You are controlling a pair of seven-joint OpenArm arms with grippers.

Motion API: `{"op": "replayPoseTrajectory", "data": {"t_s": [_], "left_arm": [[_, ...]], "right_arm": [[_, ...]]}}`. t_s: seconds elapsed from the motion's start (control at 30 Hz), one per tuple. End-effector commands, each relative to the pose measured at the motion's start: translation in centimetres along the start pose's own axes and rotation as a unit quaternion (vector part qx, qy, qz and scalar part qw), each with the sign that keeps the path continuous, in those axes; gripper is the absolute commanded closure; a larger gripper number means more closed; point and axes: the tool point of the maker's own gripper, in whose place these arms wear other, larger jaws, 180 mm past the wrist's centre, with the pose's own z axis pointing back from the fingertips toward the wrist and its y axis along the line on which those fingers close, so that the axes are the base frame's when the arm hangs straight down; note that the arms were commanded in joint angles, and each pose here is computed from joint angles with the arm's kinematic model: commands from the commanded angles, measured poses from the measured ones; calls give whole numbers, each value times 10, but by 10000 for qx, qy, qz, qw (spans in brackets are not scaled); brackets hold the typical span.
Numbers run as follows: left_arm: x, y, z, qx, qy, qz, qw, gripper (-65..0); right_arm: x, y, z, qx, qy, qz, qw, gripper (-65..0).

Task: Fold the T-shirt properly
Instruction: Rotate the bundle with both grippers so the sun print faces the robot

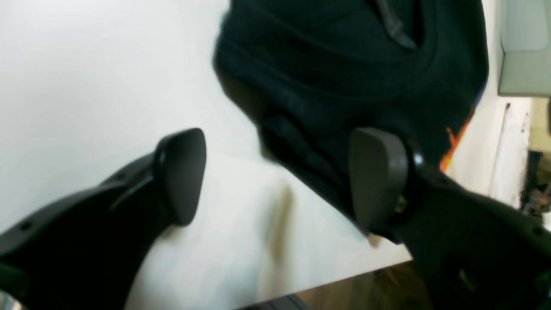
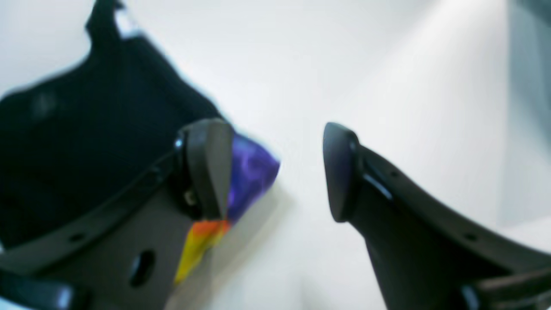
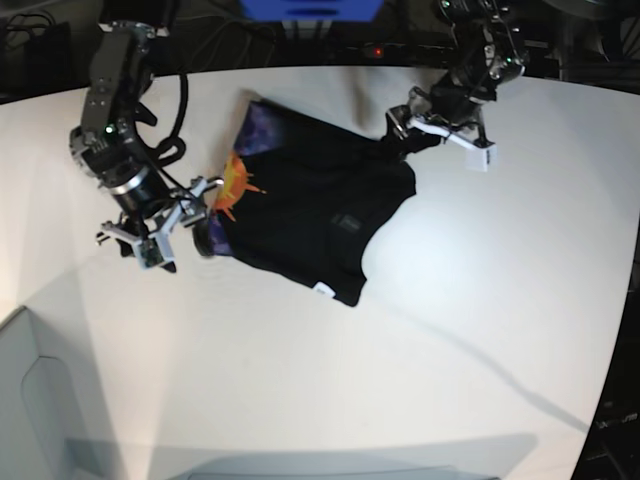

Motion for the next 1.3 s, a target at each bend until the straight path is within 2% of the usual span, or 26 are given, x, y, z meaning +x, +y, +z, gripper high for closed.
{"op": "replayPoseTrajectory", "data": {"t_s": [0.0, 0.13, 0.27, 0.43, 0.63, 0.87, 0.97, 1.07, 1.27], "left_arm": [[3, -13, -1, -211, -66, -7, 9998, -503], [4, -26, -12, -411, 20, -83, 9991, -503], [-5, -33, -34, -591, 304, -105, 9977, -503], [-5, -26, -60, -596, 502, 67, 9969, -503], [11, -26, -90, -658, 579, 226, 9959, -503], [55, -49, -111, -906, 333, 120, 9953, -503], [70, -57, -110, -981, 191, 21, 9950, -503], [86, -49, -103, -892, 81, -194, 9958, -503], [109, -29, -69, -581, -230, -795, 9949, -503]], "right_arm": [[16, 0, -6, 64, -250, 20, 9997, -348], [16, 4, -38, 356, -143, 7, 9993, -348], [3, 2, -67, 555, 183, -69, 9983, -348], [-30, -7, -76, 589, 648, -169, 9960, -348], [-73, -12, -53, 535, 1121, -54, 9922, -347], [-97, 10, -12, 621, 1283, 117, 9897, -345], [-101, 16, 0, 631, 1311, 132, 9893, -344], [-101, 20, 12, 629, 1304, 198, 9893, -344], [-68, -15, 42, -146, 826, 124, 9964, -344]]}}
